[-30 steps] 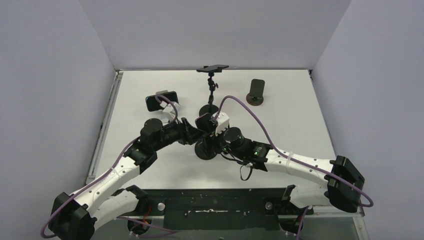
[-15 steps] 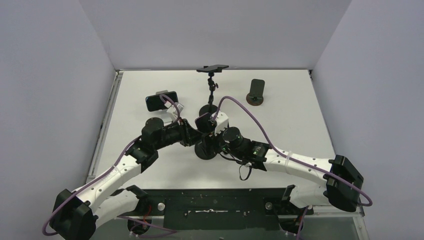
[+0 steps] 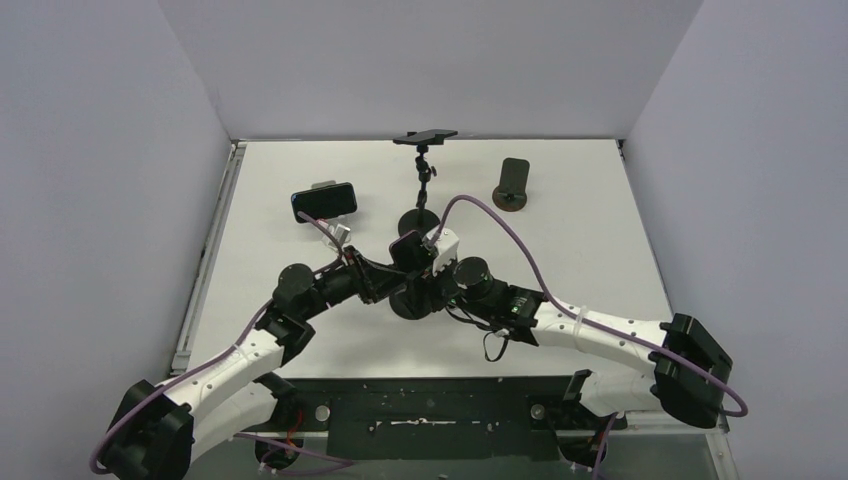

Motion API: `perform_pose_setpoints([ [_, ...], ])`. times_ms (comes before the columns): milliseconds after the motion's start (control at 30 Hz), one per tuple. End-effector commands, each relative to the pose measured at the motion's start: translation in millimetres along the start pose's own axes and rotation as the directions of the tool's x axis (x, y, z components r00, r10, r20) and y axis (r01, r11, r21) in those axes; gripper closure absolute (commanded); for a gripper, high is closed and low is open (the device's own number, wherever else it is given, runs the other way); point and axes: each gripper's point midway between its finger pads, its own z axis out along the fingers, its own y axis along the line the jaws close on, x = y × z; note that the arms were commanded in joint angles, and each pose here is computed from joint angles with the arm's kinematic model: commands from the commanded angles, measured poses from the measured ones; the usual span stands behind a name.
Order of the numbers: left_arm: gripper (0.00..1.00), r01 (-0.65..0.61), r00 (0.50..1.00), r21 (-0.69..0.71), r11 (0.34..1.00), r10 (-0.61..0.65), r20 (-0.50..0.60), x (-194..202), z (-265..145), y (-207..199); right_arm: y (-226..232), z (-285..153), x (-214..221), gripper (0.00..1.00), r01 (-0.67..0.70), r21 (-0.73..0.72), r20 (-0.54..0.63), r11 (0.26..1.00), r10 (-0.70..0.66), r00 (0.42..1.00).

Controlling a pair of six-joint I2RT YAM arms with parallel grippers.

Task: Remove the phone from the phone stand

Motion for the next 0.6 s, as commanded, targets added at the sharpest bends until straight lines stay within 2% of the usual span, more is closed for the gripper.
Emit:
perform_pose_setpoints([
  [0, 1.00, 0.035, 0.999, 0.098, 0.995, -0.037, 0.026, -1.7, -6.4, -15.5, -21.0, -5.4, -3.8, 1.00, -0.110, 0.037, 0.034, 0.993, 0.109, 0.994],
  [567, 1.00, 0.084, 0.996, 0.077, 0.993, -0.086, 0.024, 2.1, -4.5, -1.6, 16.1, -15.1, -16.0, 1.00, -0.111, -0.221, 0.079, 0.969, 0.131, 0.988],
])
